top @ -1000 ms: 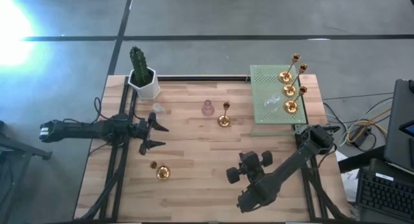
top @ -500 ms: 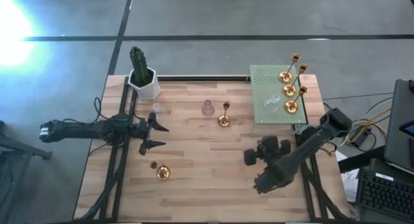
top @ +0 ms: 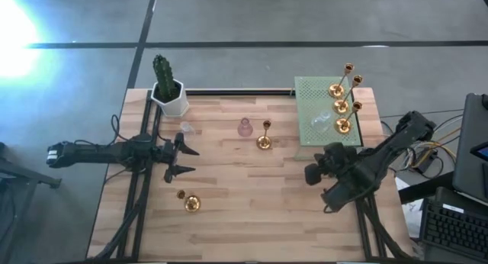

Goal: Pick & Place candle stick holders
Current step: Put the bottom transparent glass candle holder on the shelf

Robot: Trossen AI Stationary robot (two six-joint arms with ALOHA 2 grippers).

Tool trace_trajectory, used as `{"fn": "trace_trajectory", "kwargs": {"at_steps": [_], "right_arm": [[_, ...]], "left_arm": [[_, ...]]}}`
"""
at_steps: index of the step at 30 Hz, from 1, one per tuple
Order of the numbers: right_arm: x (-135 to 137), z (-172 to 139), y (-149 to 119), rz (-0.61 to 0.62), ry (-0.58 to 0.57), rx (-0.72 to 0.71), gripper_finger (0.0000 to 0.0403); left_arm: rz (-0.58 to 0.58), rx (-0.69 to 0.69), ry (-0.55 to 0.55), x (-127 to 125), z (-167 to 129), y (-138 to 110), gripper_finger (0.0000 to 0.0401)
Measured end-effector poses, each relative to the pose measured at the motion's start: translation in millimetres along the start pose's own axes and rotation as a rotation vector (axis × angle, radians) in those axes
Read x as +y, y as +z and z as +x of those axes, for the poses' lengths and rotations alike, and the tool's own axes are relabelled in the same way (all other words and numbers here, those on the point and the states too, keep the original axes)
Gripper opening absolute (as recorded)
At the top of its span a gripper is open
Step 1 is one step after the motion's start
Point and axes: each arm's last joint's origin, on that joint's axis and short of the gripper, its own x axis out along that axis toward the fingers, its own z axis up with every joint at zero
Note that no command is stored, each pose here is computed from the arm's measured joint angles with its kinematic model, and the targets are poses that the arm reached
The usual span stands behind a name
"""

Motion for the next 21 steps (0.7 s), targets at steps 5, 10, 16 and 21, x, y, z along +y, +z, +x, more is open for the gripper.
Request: {"fn": "trace_trajectory", "kwargs": {"at_steps": [5,10,16,21], "right_arm": [[9.6,-32.1,32.2,-0.209,0.132,0.006,0.0008],[18.4,-74.9,81.2,-0.561,0.260,-0.205,0.0008],[9.5,-102.5,129.8,-0.940,0.380,-0.204,0.0008],[-31.7,-107.5,175.4,-0.866,0.501,-0.133,0.0008]], "left_arm": [[0.000,0.000,0.000,0.0,0.0,0.0,0.0294],[0.000,0.000,0.000,0.0,0.0,0.0,0.0294],[0.000,0.000,0.000,0.0,0.0,0.0,0.0294],[0.000,0.000,0.000,0.0,0.0,0.1,0.0294]]}}
